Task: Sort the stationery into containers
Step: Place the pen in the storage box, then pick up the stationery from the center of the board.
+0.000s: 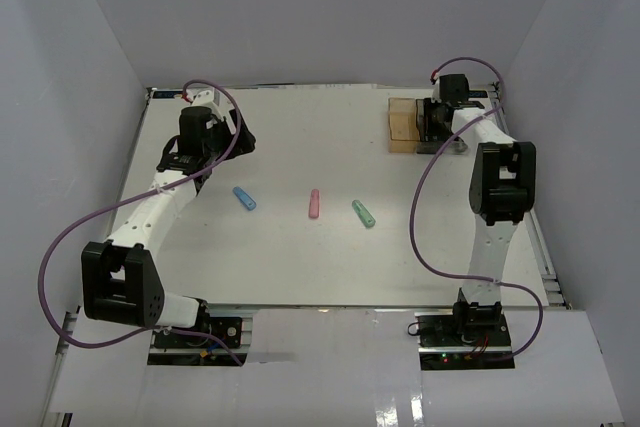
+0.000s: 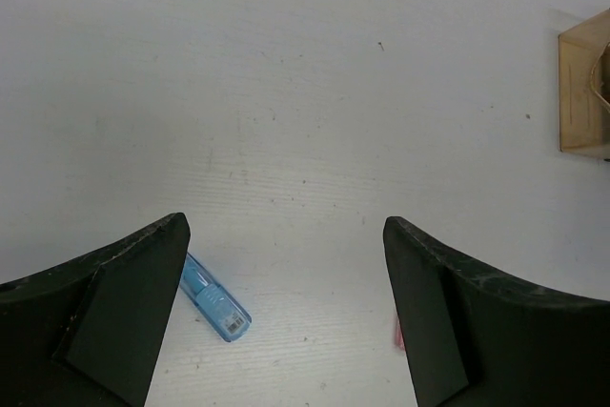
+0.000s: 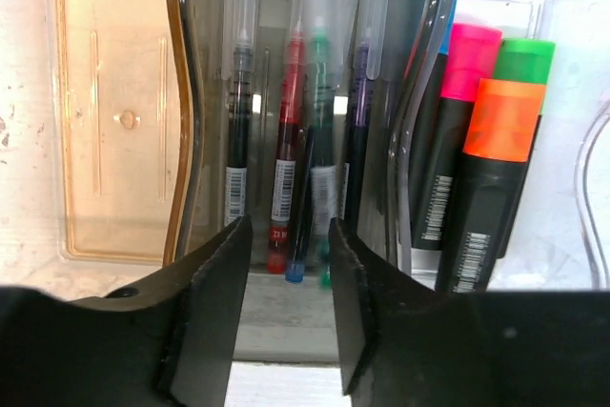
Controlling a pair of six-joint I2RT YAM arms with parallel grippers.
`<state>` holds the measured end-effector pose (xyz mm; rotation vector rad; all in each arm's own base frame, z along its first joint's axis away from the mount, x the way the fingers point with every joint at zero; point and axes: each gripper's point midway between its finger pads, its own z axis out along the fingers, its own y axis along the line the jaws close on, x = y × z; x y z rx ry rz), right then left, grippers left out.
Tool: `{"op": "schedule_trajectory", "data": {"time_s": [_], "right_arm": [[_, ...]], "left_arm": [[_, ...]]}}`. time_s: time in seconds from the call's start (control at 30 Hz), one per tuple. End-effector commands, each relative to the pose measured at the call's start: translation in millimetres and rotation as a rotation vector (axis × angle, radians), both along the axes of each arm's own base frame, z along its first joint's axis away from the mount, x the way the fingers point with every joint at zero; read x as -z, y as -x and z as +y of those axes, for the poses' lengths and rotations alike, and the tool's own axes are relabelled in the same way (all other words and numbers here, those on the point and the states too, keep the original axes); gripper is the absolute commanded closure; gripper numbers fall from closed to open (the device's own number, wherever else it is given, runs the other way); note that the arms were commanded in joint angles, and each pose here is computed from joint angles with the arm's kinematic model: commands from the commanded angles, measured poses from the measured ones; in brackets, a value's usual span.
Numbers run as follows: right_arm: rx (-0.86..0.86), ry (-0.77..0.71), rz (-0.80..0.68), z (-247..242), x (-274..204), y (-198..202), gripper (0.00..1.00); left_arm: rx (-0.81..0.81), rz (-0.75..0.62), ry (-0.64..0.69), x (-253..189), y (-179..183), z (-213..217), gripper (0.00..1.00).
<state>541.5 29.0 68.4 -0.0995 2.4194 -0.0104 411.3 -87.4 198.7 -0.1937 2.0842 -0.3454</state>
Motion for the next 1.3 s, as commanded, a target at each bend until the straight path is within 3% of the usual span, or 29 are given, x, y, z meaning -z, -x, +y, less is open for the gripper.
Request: {"op": "schedule_trajectory", "data": {"time_s": [0.0,0.17,0.3,0.47,0.6,0.8,0.93,1.27], "right_arm": [[-0.002,0.026,-0.115,-4.5,-55.0,-5.0,0.55],[-0.058,0.019,-0.192,9.2,-100.4,14.3,0.41],[-0.187,-0.010,-0.231,55.5,-124.1,53.4,0.25],[-0.379,-0.027,-0.194,126.6,-107.4,114.7,0.11],[-0.485,-0.039,-0.089,164.5,-62.3,170.6,0.03],[-0.568,-0.052,0.048,191.3,-13.6,227.4,0.02],[-0.587,-0.032,0.098,195.5,8.5,242.8,0.04],[-0.561,0.048,0.163,194.2,46.4,256.5,0.21]], "left_arm": [[0.024,-0.020,0.018,-6.3,-1.7,-3.8,0.06],[0.027,-0.017,0.021,-5.1,-1.9,-4.3,0.06],[0.018,-0.021,0.017,-6.2,-1.8,-1.6,0.06],[-0.009,-0.021,0.004,-5.9,-2.9,5.2,0.05],[-0.029,-0.030,-0.004,-9.5,-3.1,11.2,0.02],[-0.094,-0.041,-0.018,-13.2,-4.6,29.2,0.02],[-0.116,-0.042,-0.015,-14.1,-4.8,37.1,0.02],[-0.142,-0.038,-0.010,-13.9,-5.5,47.3,0.02]]}}
